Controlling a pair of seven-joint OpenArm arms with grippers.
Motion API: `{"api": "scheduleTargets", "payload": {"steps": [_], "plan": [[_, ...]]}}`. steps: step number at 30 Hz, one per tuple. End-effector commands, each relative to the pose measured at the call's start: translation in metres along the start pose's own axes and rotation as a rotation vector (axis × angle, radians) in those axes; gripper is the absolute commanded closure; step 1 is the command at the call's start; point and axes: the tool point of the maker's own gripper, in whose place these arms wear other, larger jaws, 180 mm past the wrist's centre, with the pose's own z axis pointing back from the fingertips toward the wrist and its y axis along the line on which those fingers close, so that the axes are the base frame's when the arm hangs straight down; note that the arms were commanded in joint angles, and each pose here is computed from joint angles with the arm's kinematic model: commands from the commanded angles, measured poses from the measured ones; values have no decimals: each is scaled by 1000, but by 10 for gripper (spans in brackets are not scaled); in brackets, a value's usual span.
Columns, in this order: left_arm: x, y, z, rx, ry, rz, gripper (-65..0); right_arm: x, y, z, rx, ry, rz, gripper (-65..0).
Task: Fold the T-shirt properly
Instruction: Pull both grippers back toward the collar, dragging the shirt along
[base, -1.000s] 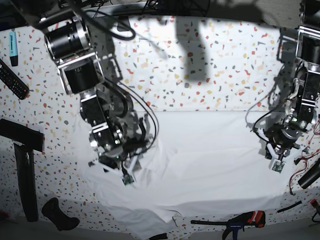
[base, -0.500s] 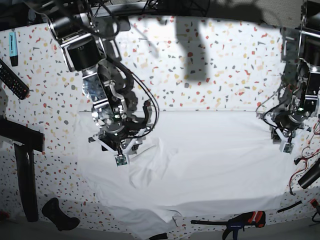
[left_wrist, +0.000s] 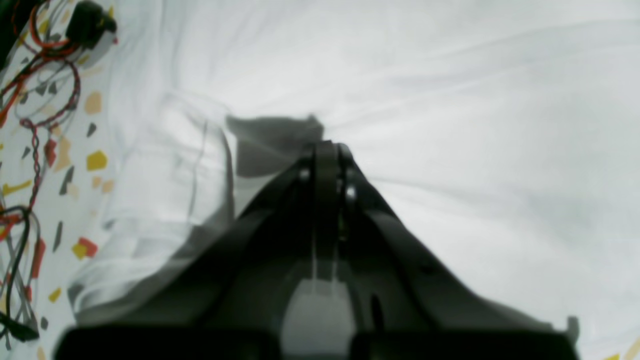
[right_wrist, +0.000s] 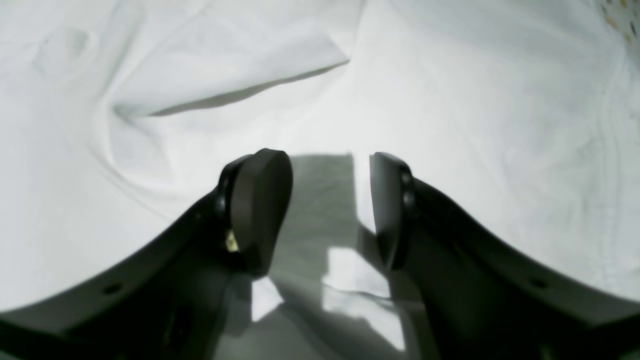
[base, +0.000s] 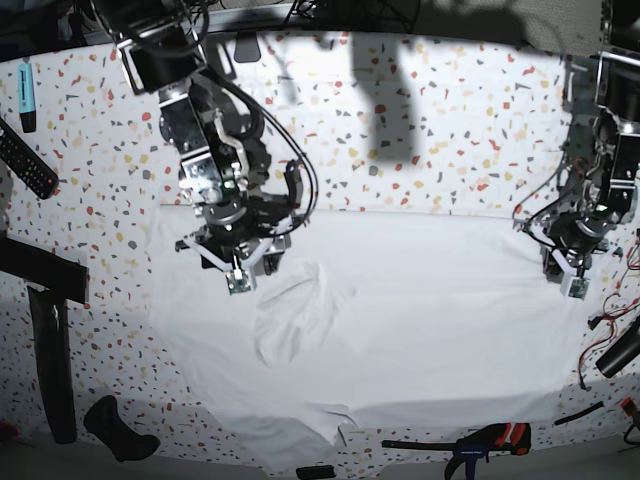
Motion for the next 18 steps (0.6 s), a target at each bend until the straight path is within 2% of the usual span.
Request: {"api": "scheduleTargets", "payload": {"steps": [1, 4, 7, 10, 13, 18], "plan": [[-17, 1, 3, -6, 66, -15, 0, -23, -2, 5, 7, 94, -1, -302], [-34, -11, 9, -30, 92, -23, 0, -37, -12, 16, -16, 120, -41, -302], [-50, -27, 17, -60, 110, -39, 0, -51, -14, 26, 2, 136, -60, -302], [-60, -45, 29, -95, 127, -64, 0, -69, -6, 38, 41, 160, -47, -302], [-59, -63, 41, -125, 103, -79, 0, -91, 0, 49, 53, 200, -44, -302], [-65, -73, 56, -132, 95, -74, 0, -125, 4, 69, 61, 262, -31, -301]]}}
